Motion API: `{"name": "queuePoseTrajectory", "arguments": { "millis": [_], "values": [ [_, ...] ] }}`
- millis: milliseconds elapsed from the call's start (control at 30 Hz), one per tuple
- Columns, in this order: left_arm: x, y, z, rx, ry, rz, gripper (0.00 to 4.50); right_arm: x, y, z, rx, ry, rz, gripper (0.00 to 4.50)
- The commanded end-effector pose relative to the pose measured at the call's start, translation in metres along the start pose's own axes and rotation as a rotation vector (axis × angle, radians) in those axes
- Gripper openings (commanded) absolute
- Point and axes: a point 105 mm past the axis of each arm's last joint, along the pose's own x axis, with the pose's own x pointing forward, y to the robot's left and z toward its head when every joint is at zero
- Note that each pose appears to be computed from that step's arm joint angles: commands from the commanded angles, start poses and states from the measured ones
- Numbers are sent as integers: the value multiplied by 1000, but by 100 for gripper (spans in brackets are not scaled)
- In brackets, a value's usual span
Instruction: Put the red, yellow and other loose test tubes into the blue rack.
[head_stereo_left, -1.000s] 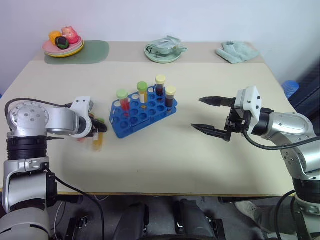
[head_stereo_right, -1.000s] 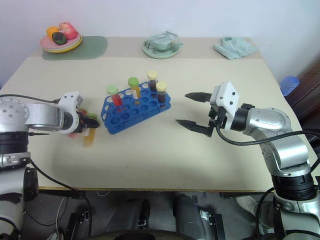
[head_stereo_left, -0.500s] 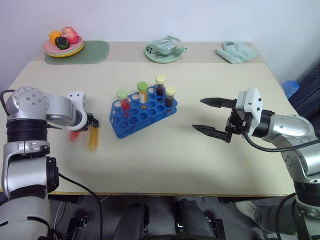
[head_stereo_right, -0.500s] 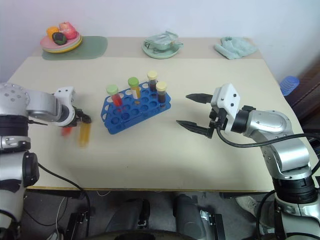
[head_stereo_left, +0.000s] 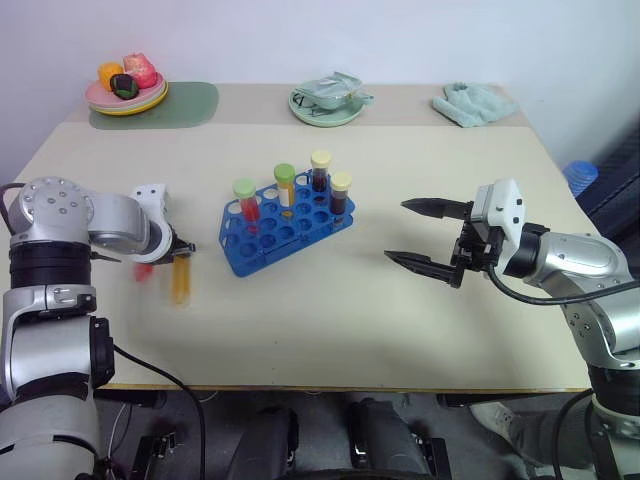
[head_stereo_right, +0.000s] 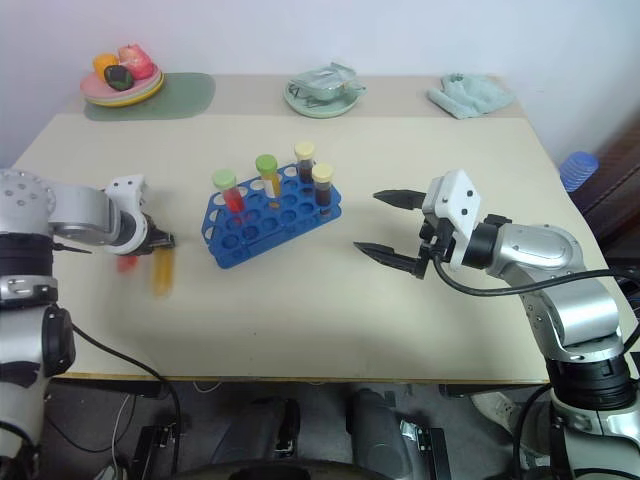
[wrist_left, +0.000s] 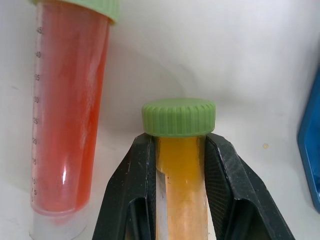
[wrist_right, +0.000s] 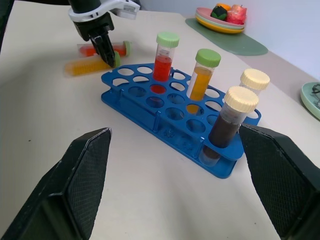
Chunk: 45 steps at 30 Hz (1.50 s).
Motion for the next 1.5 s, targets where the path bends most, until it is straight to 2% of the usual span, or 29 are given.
{"name": "queuePoseTrajectory", "arguments": {
  "millis": [33, 200, 300, 333, 400, 567, 667, 800, 1067, 1367, 1500],
  "values": [
    [-27, -24, 1, 147, -113, -163, 72, -3, -2, 14, -52, -33, -3, 418],
    [-84, -39, -10, 333, -266, -395, 72, -4, -5, 14, -51, -35, -5, 418],
    [-123, -61, -14, 436, -487, -588, 72, -2, -5, 15, -46, -42, -8, 418],
    [-137, -82, -10, 476, -622, -729, 72, -2, -6, 16, -44, -45, -14, 418],
    [-138, -99, -5, 500, -740, -796, 72, -2, -8, 17, -38, -52, -28, 418],
    [-117, -122, 25, 605, -1096, -688, 72, -8, -14, 16, -24, -50, -104, 418],
    [-105, -136, 33, 619, -1265, -669, 72, -13, -16, 12, -14, -47, -168, 418],
    [-90, -157, 31, 652, -1349, -698, 72, -22, -14, 9, 1, -38, -242, 418],
    [-53, -181, 30, 597, -1340, -779, 72, -41, 1, 2, 44, 1, -331, 418],
    [-27, -187, 23, 691, -1315, -736, 72, -53, 8, 2, 55, 14, -372, 418],
    [-26, -188, 20, 707, -1308, -727, 72, -58, 11, 0, 58, 18, -380, 418]
  ]
}}
